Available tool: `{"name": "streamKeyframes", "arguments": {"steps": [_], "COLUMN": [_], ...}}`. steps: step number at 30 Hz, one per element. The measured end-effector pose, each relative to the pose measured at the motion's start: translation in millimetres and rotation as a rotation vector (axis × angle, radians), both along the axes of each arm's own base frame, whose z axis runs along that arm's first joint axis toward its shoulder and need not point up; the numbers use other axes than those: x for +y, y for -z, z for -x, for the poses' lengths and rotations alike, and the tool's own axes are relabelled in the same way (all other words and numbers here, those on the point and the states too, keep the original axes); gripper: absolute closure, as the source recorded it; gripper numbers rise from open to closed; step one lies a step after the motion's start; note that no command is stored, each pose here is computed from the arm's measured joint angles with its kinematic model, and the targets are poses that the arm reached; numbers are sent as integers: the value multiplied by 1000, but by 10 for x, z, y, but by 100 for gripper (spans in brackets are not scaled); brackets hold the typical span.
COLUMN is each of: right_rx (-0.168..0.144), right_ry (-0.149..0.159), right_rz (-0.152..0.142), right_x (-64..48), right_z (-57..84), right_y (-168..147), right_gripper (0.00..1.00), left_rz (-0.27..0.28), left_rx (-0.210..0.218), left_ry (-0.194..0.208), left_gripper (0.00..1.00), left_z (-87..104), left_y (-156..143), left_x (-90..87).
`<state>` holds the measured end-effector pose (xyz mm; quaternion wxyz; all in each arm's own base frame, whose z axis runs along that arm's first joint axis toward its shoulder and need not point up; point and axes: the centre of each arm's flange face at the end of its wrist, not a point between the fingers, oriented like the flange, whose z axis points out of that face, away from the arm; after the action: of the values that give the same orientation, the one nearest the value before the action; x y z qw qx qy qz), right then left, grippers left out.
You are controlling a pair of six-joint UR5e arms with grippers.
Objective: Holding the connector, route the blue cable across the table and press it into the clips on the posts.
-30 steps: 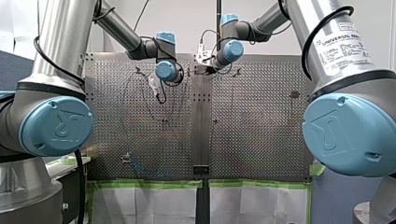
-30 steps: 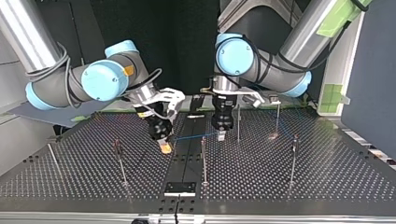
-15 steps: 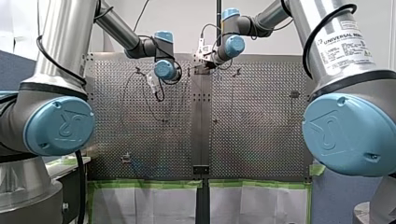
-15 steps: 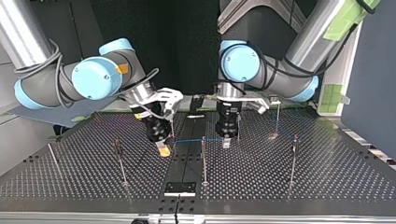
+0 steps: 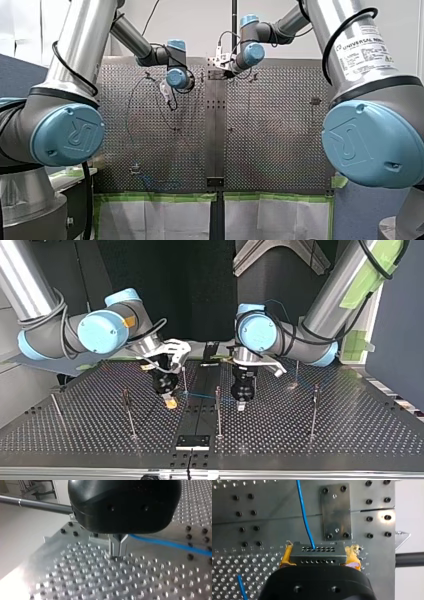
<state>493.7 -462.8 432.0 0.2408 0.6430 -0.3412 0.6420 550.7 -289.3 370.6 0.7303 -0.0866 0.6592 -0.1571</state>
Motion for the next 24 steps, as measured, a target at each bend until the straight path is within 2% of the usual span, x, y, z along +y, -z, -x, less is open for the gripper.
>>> {"name": "streamKeyframes", "arguments": {"steps": [8, 13, 14, 15, 16, 18, 19, 20, 21, 22, 24], "right_rx": [-16, -24, -25, -25, -25, -25, -25, -25, -25, -25, -24], "right_ry": [10, 20, 22, 24, 25, 29, 30, 30, 29, 28, 27], "right_rz": [10, 13, 13, 13, 14, 13, 13, 12, 12, 12, 12], "right_x": [-200, -314, -334, -347, -357, -378, -384, -389, -392, -393, -395], "right_z": [124, 192, 208, 218, 227, 244, 249, 254, 256, 258, 260], "right_y": [-35, -54, -54, -54, -54, -48, -46, -45, -45, -45, -44], "right_gripper": [100, 100, 100, 100, 100, 100, 100, 100, 100, 100, 100], "left_rz": [1, -1, -1, -2, -2, -4, -4, -5, -6, -7, -10], "left_rx": [-17, -12, -8, -5, -2, 4, 6, 9, 12, 14, 20], "left_ry": [-14, -27, -28, -28, -27, -25, -24, -22, -21, -20, -17], "left_gripper": [98, 96, 82, 74, 74, 47, 47, 39, 25, 25, 4], "left_z": [-280, -344, -345, -344, -341, -332, -327, -320, -315, -310, -299], "left_y": [-94, -94, -89, -85, -80, -72, -71, -67, -65, -63, -55], "left_x": [274, 414, 425, 429, 428, 420, 415, 407, 400, 394, 381]}}
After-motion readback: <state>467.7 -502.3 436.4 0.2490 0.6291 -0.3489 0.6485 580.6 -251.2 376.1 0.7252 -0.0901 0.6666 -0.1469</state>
